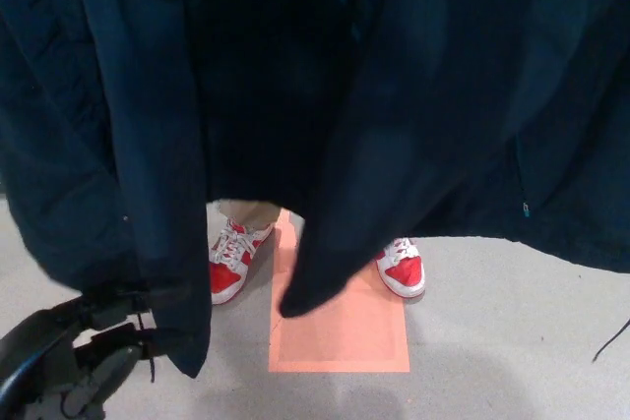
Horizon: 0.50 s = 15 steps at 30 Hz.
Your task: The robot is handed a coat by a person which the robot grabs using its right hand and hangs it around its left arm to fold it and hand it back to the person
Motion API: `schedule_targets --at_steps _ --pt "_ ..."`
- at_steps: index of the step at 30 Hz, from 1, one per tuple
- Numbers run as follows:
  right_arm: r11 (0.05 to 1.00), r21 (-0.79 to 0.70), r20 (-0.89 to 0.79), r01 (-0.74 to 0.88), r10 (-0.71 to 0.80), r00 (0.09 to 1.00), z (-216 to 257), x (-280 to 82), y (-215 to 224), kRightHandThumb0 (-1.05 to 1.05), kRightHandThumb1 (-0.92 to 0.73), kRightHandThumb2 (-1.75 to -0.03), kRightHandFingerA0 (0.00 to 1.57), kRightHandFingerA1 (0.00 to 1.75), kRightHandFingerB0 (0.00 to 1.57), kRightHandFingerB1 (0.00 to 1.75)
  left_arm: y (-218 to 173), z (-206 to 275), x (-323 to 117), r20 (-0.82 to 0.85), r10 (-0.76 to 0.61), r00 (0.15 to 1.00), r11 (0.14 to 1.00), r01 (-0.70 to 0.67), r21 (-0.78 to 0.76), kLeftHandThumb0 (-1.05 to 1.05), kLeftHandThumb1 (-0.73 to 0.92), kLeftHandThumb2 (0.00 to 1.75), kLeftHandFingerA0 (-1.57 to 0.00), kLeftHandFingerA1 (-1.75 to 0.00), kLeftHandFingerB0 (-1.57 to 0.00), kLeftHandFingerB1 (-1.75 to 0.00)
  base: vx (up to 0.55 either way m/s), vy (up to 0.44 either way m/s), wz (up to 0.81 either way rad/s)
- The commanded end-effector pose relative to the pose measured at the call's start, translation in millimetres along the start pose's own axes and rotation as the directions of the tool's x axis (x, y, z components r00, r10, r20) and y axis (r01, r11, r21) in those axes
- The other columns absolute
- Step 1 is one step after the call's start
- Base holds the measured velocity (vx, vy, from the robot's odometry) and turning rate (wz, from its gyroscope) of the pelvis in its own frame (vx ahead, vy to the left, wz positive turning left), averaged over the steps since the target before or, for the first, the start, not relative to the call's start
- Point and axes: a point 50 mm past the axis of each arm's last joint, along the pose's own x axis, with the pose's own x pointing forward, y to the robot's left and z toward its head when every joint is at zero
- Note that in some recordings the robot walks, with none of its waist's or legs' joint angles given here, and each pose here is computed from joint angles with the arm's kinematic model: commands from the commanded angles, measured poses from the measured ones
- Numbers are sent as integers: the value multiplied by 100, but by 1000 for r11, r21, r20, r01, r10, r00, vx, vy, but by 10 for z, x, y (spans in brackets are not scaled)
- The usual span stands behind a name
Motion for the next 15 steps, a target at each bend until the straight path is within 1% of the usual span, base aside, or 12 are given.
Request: schedule_targets --at_steps 1,2,3,7,8,9,10,12,14,15 --pt "887 17 132 461 -459 878 208 192 -931 -30 -66 -63 103 140 93 82 -234 166 38 -4 -400 917 907 395 -144 -72 76 65 -46 -44 -41 -41 0 0 0" --pt "890 27 135 455 -454 881 243 197 -926 -29 -67 -62 105 139 94 73 -270 186 128 -16 -422 906 901 418 -120 -72 81 64 -45 -42 -42 -41 0 0 0" --pt "891 30 135 452 -452 882 254 198 -924 -30 -68 -60 106 133 94 70 -281 199 158 -21 -430 903 898 425 -113 -73 81 64 -45 -43 -40 -40 0 0 0" --pt "891 55 149 450 -453 879 340 200 -900 -30 -65 -61 105 137 93 76 -353 251 350 -22 -461 887 885 457 -91 -71 82 64 -45 -43 -39 -39 0 0 0" --pt "903 61 154 426 -430 890 369 207 -889 -31 -59 -57 107 128 95 62 -376 266 418 -25 -470 882 880 466 -86 -70 82 65 -45 -44 -39 -39 0 0 0" --pt "906 71 152 418 -424 893 385 209 -883 -31 -56 -58 107 127 95 57 -389 275 449 -25 -474 880 878 470 -86 -70 82 64 -45 -44 -38 -40 0 0 0" --pt "908 84 150 411 -420 895 405 211 -875 -31 -56 -58 107 127 95 57 -404 286 486 -26 -478 878 876 474 -87 -70 82 64 -45 -44 -38 -40 0 0 0" --pt "908 110 163 404 -418 894 486 207 -843 -34 -72 -62 102 124 89 68 -478 350 655 -29 -502 864 862 498 -90 -69 81 64 -42 -44 -35 -40 0 0 0" --pt "906 149 165 397 -419 893 523 207 -846 -33 -70 -61 102 123 90 66 -521 406 759 -24 -508 861 859 504 -89 -69 80 64 -42 -44 -35 -40 0 0 0" --pt "908 164 165 386 -411 896 542 208 -841 -34 -66 -60 102 117 92 56 -542 423 798 -22 -510 860 858 507 -88 -68 78 64 -42 -45 -34 -40 0 0 0"
